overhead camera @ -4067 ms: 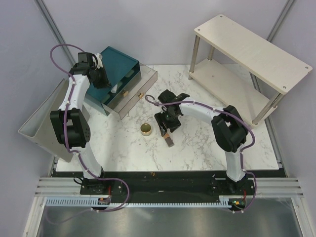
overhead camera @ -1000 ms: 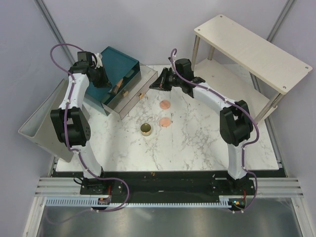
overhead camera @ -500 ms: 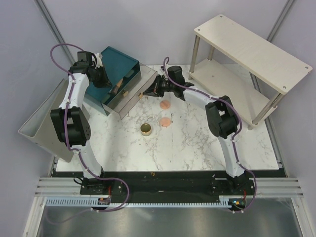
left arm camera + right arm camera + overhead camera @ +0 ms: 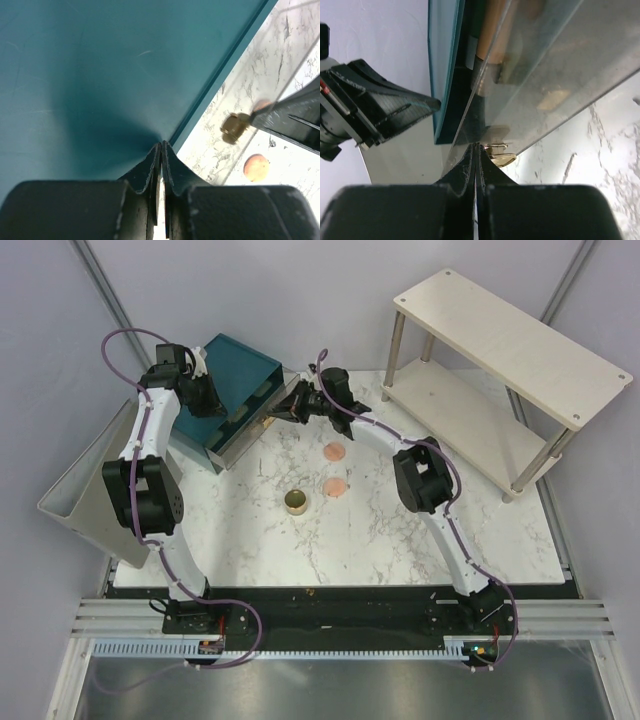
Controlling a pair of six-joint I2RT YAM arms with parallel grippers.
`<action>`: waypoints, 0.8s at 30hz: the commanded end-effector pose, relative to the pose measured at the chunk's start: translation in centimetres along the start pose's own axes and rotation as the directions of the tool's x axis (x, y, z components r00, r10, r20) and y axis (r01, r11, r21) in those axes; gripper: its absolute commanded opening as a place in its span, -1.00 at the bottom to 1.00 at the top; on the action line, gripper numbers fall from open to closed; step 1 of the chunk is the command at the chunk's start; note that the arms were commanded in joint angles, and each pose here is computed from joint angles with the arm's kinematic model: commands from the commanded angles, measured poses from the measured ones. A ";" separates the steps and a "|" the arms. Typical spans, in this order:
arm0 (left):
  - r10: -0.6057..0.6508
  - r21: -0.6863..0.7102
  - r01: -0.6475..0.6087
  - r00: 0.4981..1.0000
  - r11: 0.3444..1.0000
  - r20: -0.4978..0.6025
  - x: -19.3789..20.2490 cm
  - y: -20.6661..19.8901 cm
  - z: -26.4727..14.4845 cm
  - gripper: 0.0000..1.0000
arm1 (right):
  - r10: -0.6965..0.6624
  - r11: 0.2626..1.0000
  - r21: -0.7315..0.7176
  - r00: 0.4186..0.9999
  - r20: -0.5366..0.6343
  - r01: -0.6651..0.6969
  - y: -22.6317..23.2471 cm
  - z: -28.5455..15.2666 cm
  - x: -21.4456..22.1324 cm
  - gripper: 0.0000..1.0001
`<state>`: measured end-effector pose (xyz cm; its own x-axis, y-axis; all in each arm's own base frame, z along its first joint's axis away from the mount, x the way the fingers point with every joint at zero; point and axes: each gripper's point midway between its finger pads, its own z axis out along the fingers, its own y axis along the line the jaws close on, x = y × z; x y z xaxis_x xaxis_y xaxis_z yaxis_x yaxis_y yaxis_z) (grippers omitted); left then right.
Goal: Organize the makeup
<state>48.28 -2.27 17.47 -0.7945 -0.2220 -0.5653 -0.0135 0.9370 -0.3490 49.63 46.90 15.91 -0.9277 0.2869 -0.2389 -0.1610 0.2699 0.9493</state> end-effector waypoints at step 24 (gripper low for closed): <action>-0.036 0.012 0.041 0.967 0.999 -0.252 6.9 0.3 1.8 -0.76 | 0.213 0.971 -0.145 0.960 0.181 -0.188 -0.1 7.2 0.5 -0.41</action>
<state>48.28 -2.29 17.44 -0.7951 -0.2197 -0.5652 -0.0102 0.9368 -0.3498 52.71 52.52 16.65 -0.8552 0.5109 -0.0874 -0.0645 0.0623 0.9960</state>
